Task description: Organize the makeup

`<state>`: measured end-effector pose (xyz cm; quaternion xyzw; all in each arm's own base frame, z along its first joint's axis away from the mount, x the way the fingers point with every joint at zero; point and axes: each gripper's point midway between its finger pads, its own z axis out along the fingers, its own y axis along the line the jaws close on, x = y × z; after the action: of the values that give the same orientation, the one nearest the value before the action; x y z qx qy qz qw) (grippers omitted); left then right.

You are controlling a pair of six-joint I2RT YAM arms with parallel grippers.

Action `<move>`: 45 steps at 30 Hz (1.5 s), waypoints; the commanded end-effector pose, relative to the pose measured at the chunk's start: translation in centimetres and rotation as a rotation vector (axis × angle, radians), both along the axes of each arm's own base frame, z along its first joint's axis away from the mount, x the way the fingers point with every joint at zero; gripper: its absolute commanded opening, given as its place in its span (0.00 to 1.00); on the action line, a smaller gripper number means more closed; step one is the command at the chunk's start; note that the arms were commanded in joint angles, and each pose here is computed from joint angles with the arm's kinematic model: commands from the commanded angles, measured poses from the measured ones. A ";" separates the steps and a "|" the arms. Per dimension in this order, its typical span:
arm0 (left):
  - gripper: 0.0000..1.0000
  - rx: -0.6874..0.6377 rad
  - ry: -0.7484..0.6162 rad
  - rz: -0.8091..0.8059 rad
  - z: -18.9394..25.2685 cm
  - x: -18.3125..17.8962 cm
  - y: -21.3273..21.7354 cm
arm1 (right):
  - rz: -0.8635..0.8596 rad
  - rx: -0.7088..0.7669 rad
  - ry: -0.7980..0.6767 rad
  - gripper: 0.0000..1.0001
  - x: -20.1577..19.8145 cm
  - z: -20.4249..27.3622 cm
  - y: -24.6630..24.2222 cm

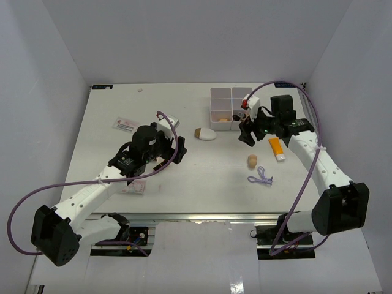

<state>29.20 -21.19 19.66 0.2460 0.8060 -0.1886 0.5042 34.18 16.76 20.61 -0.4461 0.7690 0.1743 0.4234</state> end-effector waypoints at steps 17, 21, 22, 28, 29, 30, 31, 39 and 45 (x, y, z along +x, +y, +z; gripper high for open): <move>0.98 -0.026 -0.012 -0.064 0.5 -0.8 -0.7 | -0.508 0.153 0.523 0.58 -2.8 -12.2 -7.3; 0.98 -0.026 -0.013 -0.066 0.5 -0.9 -0.7 | -0.525 0.156 0.551 0.52 -2.1 -13.2 -7.3; 0.98 -0.027 -0.013 -0.066 0.5 -0.9 -0.7 | -0.530 0.156 0.560 0.52 -2.0 -13.5 -7.3; 0.98 -0.027 -0.014 -0.066 0.6 -0.9 -0.7 | -0.541 0.148 0.576 0.51 -1.3 -14.7 -7.3; 0.98 -0.025 -0.014 -0.065 0.5 -0.8 -0.7 | -0.543 0.147 0.580 0.51 -1.2 -14.9 -7.4; 0.98 -0.024 -0.012 -0.065 0.5 -0.8 -0.7 | -0.546 0.145 0.586 0.51 -1.2 -15.2 -7.4; 0.98 -0.023 -0.011 -0.065 0.4 -0.8 -0.7 | -0.549 0.143 0.589 0.51 -1.1 -15.4 -7.4; 0.98 -0.019 -0.008 -0.062 0.2 -0.8 -0.7 | -0.539 0.118 0.580 0.35 -0.8 -16.3 -7.7; 0.98 -0.019 -0.008 -0.062 0.2 -0.8 -0.7 | -0.451 0.084 0.450 0.16 -0.1 -14.2 -8.0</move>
<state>28.45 -21.82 19.33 0.2626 0.8022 -0.2083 0.4941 31.81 8.81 3.34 -0.1351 0.9412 0.2166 0.2215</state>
